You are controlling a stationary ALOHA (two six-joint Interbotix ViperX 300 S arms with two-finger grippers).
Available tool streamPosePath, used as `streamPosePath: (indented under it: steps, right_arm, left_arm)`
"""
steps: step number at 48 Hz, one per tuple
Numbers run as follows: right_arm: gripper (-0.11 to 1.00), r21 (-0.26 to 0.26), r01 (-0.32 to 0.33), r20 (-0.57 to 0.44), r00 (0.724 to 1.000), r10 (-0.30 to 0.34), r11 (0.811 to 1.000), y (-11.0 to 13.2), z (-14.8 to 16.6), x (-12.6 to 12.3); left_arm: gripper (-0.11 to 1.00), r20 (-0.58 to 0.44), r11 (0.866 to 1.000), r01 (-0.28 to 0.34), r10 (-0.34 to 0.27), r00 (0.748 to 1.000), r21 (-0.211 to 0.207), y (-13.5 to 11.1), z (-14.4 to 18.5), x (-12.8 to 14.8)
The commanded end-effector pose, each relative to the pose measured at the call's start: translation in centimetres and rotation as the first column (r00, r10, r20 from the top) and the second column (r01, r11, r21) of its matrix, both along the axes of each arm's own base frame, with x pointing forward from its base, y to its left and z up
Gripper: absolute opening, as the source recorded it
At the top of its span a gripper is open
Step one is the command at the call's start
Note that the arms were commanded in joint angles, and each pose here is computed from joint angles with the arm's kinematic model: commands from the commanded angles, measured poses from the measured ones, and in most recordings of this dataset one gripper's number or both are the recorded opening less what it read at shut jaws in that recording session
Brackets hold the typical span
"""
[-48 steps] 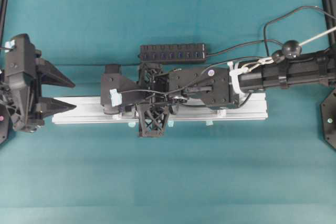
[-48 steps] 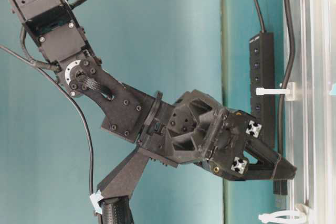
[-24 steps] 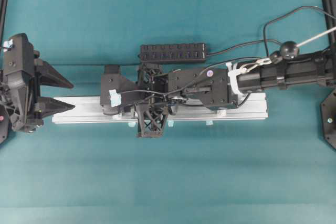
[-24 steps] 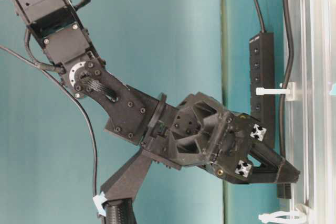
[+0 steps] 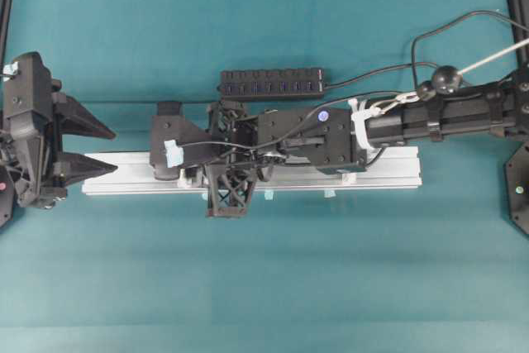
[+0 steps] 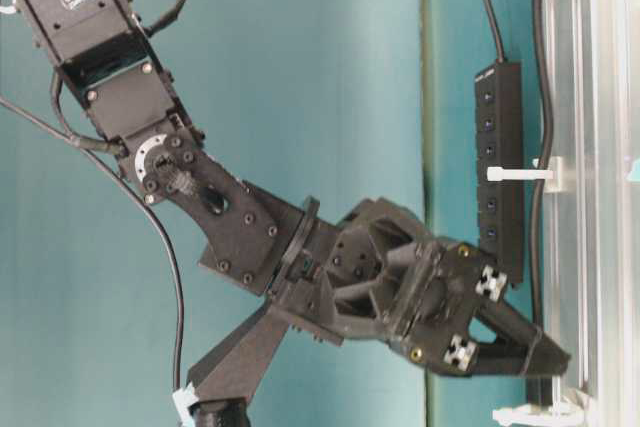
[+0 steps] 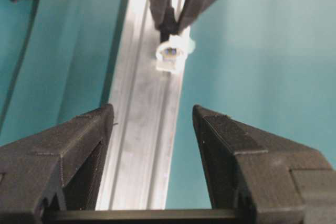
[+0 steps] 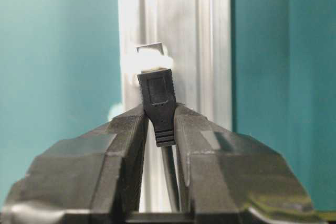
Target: Pass the USB cable through three rings with both arms.
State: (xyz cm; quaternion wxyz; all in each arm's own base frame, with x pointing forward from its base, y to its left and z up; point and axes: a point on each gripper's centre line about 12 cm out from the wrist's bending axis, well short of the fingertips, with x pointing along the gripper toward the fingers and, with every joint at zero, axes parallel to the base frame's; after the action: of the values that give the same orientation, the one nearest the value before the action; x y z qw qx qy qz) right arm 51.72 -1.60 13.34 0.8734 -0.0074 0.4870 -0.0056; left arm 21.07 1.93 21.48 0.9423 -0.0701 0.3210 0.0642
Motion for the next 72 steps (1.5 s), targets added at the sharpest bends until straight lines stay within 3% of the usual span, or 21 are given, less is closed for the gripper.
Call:
streamPosePath:
  steps: [1, 21, 32, 48, 72]
  right_arm:
    - [-0.04, 0.013, -0.003, 0.042, 0.999, 0.002, 1.0, 0.6, 1.0, 0.6]
    - [-0.04, 0.023, 0.005, 0.053, 0.999, -0.006, 1.0, 0.6, 1.0, 0.9]
    - [-0.04, 0.053, 0.051, 0.092, 0.994, -0.056, 0.997, 0.3, 1.3, 1.3]
    - [-0.04, 0.062, 0.066, 0.093, 0.993, -0.072, 0.996, 0.1, 1.3, 1.3]
    - [-0.04, 0.064, 0.068, 0.097, 0.993, -0.074, 0.996, 0.0, 1.4, 1.3]
  left_arm:
    - [0.64, 0.018, 1.0, 0.002, -0.002, 1.0, 0.003, 0.0, 0.5, 0.2]
    - [0.63, 0.004, 1.0, 0.006, -0.006, 1.0, 0.007, 0.0, 0.1, 0.4]
    - [0.63, 0.088, 1.0, 0.005, -0.006, 0.996, 0.01, 0.0, 0.0, 0.9]
    - [0.63, 0.019, 1.0, 0.011, -0.011, 1.0, 0.007, 0.1, -2.7, 1.8]
    - [0.63, 0.03, 1.0, 0.017, -0.017, 0.999, 0.008, 0.2, -6.4, 4.5]
